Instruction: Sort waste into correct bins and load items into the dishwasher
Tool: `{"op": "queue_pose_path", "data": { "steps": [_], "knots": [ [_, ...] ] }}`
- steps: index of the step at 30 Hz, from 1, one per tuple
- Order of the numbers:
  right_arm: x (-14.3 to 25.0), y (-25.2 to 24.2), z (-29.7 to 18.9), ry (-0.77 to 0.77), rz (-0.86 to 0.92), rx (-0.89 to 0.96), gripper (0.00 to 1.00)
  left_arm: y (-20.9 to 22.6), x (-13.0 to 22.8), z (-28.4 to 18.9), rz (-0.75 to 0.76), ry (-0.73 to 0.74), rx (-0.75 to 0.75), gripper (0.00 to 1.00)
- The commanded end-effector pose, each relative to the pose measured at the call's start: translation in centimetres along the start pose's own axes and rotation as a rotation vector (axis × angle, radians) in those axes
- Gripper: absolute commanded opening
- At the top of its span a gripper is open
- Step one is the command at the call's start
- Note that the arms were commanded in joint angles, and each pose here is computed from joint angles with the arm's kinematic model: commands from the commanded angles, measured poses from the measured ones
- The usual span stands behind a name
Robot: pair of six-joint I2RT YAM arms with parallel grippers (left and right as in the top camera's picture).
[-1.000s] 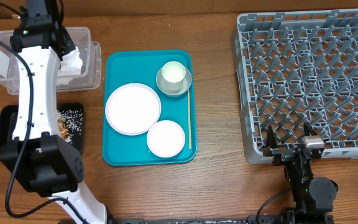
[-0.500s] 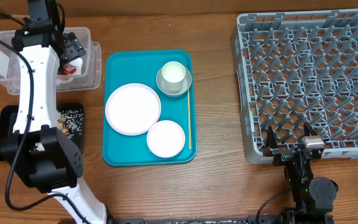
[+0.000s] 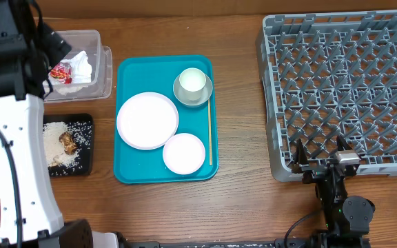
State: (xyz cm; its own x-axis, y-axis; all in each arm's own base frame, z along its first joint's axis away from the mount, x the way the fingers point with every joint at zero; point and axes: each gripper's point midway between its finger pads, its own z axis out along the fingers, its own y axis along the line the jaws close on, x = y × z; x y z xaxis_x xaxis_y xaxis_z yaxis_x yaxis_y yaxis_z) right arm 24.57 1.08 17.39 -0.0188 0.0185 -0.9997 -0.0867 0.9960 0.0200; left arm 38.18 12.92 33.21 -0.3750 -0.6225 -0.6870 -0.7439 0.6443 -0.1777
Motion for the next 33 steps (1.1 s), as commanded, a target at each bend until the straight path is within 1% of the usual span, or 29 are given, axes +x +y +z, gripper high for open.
{"op": "queue_pose_path", "data": {
  "steps": [1,5,10,26,28,30,31,32,33],
  "knots": [
    [0.2,0.1,0.0,-0.003,0.003,-0.002,1.0,5.7,-1.3,-0.2,-0.095,-0.059,-0.219,1.0],
    [0.2,0.1,0.0,-0.003,0.003,-0.002,1.0,9.2,-0.7,0.3,-0.155,0.008,-0.299,1.0],
    [0.2,0.1,0.0,-0.003,0.002,-0.002,1.0,11.0,-0.2,0.7,-0.191,0.065,-0.311,1.0],
    [-0.1,0.3,0.0,-0.016,0.001,-0.019,1.0,11.2,0.0,0.6,-0.189,0.075,-0.318,1.0],
    [-0.9,2.0,-0.1,-0.048,-0.006,-0.112,1.0,11.2,0.0,0.6,-0.189,0.075,-0.318,1.0],
    [-2.2,5.3,-0.9,-0.103,-0.029,-0.31,1.0,11.1,0.0,0.6,-0.189,0.076,-0.318,1.0],
    [-3.2,7.9,-2.1,-0.147,-0.058,-0.472,1.0,11.2,0.0,0.6,-0.189,0.075,-0.318,1.0],
    [-3.8,9.7,-3.3,-0.181,-0.085,-0.587,1.0,11.2,0.0,0.6,-0.189,0.075,-0.318,1.0],
    [-4.5,12.1,-5.4,-0.234,-0.139,-0.763,1.0,11.2,0.0,0.6,-0.189,0.075,-0.318,1.0]
  ]
}}
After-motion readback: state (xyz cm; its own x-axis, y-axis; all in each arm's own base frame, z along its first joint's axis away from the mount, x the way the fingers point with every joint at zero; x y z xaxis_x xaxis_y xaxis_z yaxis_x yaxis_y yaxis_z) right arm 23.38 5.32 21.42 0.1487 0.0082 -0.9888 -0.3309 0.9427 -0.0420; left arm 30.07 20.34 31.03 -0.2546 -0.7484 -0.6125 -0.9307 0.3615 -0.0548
